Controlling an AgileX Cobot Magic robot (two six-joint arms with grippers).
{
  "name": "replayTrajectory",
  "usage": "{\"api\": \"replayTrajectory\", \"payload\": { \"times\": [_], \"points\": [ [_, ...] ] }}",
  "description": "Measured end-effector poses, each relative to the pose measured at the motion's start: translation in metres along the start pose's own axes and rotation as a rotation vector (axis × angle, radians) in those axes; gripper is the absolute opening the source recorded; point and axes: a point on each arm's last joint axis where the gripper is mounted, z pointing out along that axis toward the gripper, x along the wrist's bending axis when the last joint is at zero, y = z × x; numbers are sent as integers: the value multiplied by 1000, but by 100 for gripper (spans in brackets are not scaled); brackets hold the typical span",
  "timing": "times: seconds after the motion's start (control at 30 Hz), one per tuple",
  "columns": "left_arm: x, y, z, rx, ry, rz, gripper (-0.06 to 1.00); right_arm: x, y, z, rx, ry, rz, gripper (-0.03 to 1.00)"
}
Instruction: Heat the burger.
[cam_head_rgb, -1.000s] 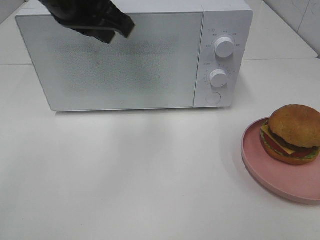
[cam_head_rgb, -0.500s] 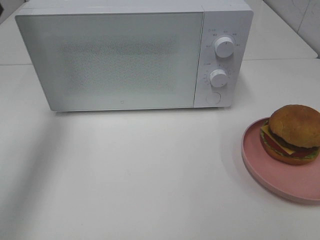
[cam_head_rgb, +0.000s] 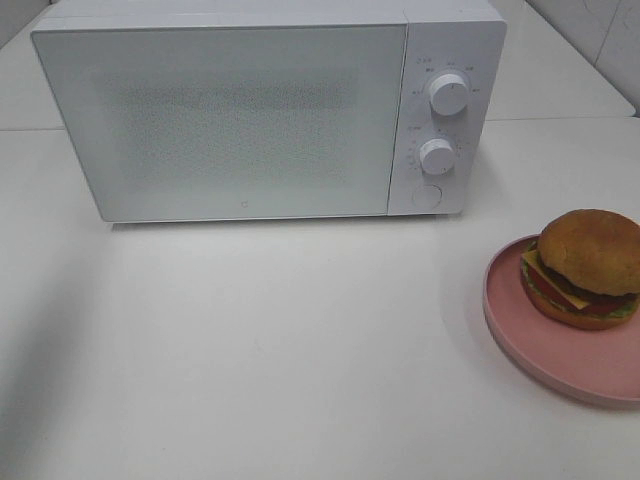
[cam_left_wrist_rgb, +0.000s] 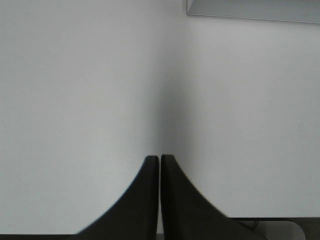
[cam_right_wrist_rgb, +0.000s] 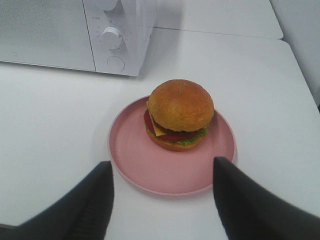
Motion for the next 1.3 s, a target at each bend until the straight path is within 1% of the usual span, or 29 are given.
{"api": "replayTrajectory", "payload": {
  "times": [0.03, 0.07, 0.1, 0.13, 0.17, 0.2, 0.23, 0.27, 0.33, 0.37, 0.43, 0.5, 0.53, 0.6, 0.63, 0.67, 0.73, 0.77, 0.8, 0.83, 0.87, 0.93, 0.97, 1.03, 1.1, 1.13, 1.23, 1.3],
  "points": [
    [1, -18, -4, -16, -7, 22, 0, 0, 0, 0, 0, 0, 0, 54],
    [1, -18, -4, -16, -7, 22, 0, 0, 0, 0, 0, 0, 0, 54],
    [2, -36, -12, -44, -12, 52, 0, 0, 0, 0, 0, 0, 5, 54],
    [2, -46, -14, -56, -12, 61, 0, 0, 0, 0, 0, 0, 0, 54],
    [2, -46, -14, -56, -12, 61, 0, 0, 0, 0, 0, 0, 0, 54],
    [4, -65, -19, -83, -12, 92, 0, 0, 0, 0, 0, 0, 0, 54],
    [5, -75, -21, -101, -12, 104, 0, 0, 0, 0, 0, 0, 0, 54],
    [5, -75, -21, -101, -12, 104, 0, 0, 0, 0, 0, 0, 0, 54],
    [7, -112, -24, -157, -12, 120, 0, 0, 0, 0, 0, 0, 0, 54],
    [7, -112, -24, -157, -12, 120, 0, 0, 0, 0, 0, 0, 0, 54],
    [10, -137, -23, -194, -13, 125, 0, 0, 0, 0, 0, 0, 0, 54],
    [10, -143, -22, -205, -13, 125, 0, 0, 0, 0, 0, 0, 0, 54],
    [12, -159, -20, -233, -14, 128, 0, 0, 0, 0, 0, 0, 0, 54],
    [12, -165, -17, -238, -14, 128, 0, 0, 0, 0, 0, 0, 0, 54],
    [14, -179, -14, -267, -14, 129, 0, 0, 0, 0, 0, 0, 0, 54],
    [14, -179, -14, -267, -14, 129, 0, 0, 0, 0, 0, 0, 0, 54],
    [15, -196, -8, -308, -15, 131, 0, 0, 0, 0, 1, 0, 0, 54],
    [15, -196, -8, -308, -15, 131, 0, 0, 0, 0, 1, 0, 0, 54],
    [16, -201, -9, -335, -16, 133, 0, 0, 0, 0, 1, 0, 0, 54],
    [16, -207, -14, -406, -17, 141, 0, 0, 0, 0, 1, 0, 0, 54],
    [16, -207, -14, -406, -17, 141, 0, 0, 0, 0, 1, 0, 0, 54],
    [16, -213, -20, -480, -15, 160, 0, 0, 0, 0, 1, 0, 0, 54],
    [16, -213, -20, -480, -15, 160, 0, 0, 0, 0, 1, 0, 0, 54],
    [16, -222, -20, -553, -24, 183, 0, 0, 0, 0, 1, 0, 0, 54],
    [15, -223, -20, -559, -30, 184, 0, 0, 0, 0, 1, 0, 0, 54],
    [15, -225, -21, -581, -34, 191, 0, 0, 0, 0, 1, 0, 0, 54],
    [14, -225, -20, -602, -34, 208, 0, 0, 0, 0, 1, 0, 0, 54],
    [14, -224, -19, -601, -34, 213, 0, 0, 0, 0, 1, 0, 0, 54]
  ]
}}
